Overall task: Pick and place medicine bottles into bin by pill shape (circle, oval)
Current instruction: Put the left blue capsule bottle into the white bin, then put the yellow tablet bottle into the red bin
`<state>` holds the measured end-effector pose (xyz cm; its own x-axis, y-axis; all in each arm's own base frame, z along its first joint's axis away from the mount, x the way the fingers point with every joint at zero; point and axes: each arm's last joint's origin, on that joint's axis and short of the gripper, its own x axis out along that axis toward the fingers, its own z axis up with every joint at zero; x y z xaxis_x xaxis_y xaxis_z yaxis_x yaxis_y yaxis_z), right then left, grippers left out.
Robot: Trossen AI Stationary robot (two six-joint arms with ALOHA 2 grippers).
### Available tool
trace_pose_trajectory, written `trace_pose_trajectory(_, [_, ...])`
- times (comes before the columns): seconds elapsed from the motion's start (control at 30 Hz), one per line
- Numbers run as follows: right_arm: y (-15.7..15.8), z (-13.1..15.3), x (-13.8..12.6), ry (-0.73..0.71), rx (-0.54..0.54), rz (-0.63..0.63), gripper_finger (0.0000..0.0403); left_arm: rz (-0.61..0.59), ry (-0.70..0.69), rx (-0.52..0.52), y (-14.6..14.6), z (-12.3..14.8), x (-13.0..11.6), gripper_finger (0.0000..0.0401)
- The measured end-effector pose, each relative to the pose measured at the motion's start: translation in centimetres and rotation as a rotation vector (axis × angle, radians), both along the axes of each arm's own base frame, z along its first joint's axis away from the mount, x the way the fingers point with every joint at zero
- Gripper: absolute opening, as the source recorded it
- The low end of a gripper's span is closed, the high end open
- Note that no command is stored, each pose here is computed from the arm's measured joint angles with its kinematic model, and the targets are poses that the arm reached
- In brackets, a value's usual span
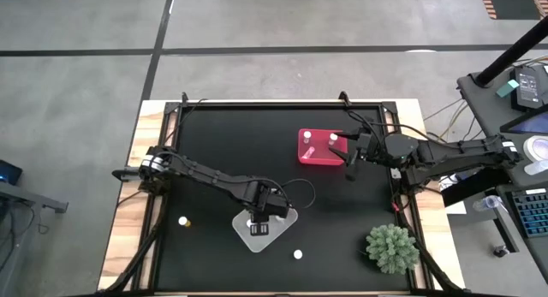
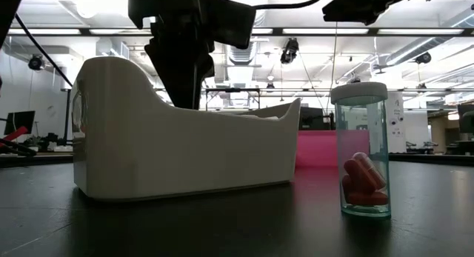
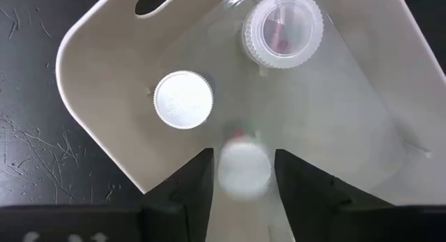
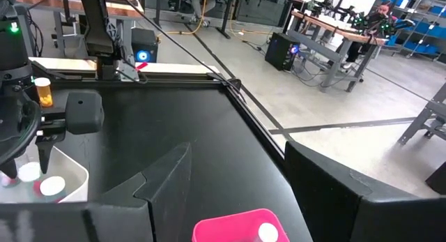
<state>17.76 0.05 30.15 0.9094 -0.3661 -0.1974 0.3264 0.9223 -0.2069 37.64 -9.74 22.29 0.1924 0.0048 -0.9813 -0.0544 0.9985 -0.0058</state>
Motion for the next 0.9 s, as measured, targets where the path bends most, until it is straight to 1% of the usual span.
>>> trace_pose_trajectory(0.23, [0.0,0.0,0.0,0.000,0.000,0.000,0.0224,0.000,0.002,0.001,0.0,0.0,0.0,0.0166])
trace_pose_trajectory(0.63, [0.0,0.0,0.0,0.001,0.000,0.000,0.0224,-0.005,0.017,0.004,0.2,1.1,-0.8,0.0168])
trace_pose_trajectory(0.73, [0.0,0.0,0.0,0.001,0.000,0.000,0.0224,-0.026,0.010,-0.003,0.2,1.8,-1.0,0.0168])
trace_pose_trajectory(0.9, [0.0,0.0,0.0,0.001,0.000,0.000,0.0224,-0.061,-0.049,-0.023,0.2,3.7,-1.1,0.0169])
